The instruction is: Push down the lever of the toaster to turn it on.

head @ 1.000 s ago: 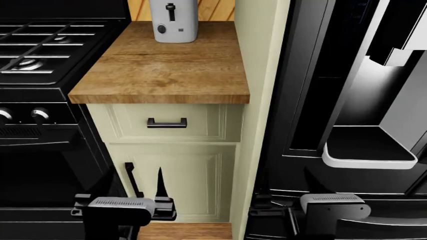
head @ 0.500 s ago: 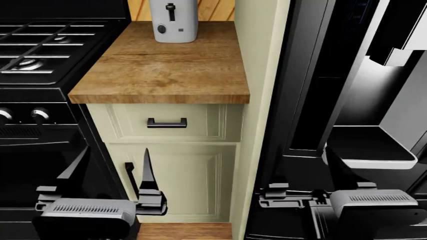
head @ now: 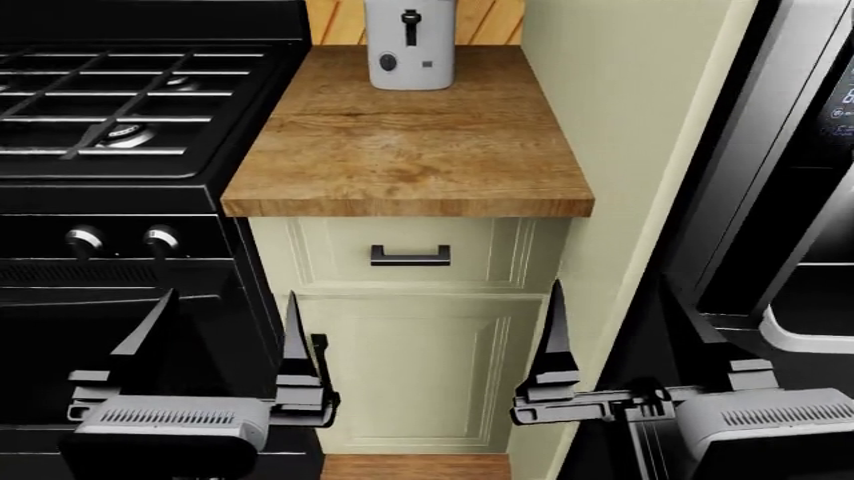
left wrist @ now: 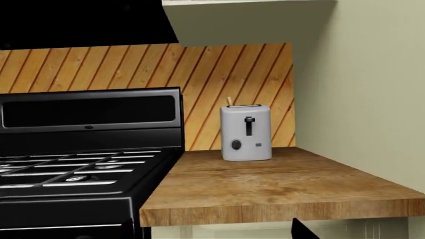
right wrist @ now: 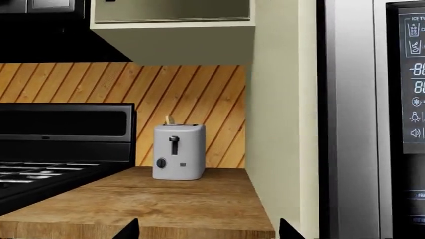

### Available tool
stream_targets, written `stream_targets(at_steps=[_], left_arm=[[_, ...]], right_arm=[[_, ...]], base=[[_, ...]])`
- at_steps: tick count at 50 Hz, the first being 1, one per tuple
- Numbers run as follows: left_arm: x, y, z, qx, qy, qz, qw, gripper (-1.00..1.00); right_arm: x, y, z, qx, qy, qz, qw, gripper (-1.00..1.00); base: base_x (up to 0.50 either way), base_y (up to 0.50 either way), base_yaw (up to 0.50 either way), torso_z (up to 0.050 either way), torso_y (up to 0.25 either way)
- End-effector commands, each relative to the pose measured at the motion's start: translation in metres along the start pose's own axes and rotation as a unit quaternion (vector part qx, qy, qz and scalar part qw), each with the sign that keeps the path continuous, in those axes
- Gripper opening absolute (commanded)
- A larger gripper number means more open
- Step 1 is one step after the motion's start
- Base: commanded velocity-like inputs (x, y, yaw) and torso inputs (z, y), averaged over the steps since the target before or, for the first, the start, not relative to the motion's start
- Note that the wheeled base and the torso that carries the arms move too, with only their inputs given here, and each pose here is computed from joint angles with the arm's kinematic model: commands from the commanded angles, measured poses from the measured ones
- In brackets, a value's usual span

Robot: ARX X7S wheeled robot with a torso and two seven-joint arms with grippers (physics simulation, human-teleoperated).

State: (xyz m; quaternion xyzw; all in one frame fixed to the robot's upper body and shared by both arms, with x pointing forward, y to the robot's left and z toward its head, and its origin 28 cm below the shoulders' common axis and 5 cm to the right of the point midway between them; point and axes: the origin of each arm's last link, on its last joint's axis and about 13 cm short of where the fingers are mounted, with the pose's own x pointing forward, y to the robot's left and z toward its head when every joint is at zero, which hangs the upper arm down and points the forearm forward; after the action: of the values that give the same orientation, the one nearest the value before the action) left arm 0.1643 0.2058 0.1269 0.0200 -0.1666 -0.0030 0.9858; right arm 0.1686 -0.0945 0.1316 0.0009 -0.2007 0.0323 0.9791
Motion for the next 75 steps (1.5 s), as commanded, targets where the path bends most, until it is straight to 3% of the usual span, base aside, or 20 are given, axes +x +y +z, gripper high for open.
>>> stream_targets(at_steps=[1,29,50,75], left_arm=[[-0.0005,-0.0009,-0.0017,0.001,0.002,-0.001,1.000,1.00],[-0.0003,-0.0014,-0.0014,0.001,-0.002,-0.001,1.000,1.00],[-0.0011,-0.0015,-0.0014,-0.001,-0.003,-0.001,1.000,1.00],[-0.0012,-0.0020,-0.0022,0.000,-0.003,-0.002,1.000,1.00]], right_arm=[[-0.0010,0.0011,0.0007,0.003,-0.007,0.005,1.000,1.00],[-0.0031,0.0003,0.0077,0.022,-0.029,0.008,0.999,1.00],[-0.0034,0.0004,0.0084,0.023,-0.031,0.008,0.999,1.00],[-0.0039,-0.0004,0.0089,0.026,-0.033,0.006,0.999,1.00]], base=[[0.09,0.50,0.00,0.000,0.000],[0.22,0.44,0.00,0.000,0.000],[0.48,0.05,0.00,0.000,0.000],[0.23,0.00,0.00,0.000,0.001]])
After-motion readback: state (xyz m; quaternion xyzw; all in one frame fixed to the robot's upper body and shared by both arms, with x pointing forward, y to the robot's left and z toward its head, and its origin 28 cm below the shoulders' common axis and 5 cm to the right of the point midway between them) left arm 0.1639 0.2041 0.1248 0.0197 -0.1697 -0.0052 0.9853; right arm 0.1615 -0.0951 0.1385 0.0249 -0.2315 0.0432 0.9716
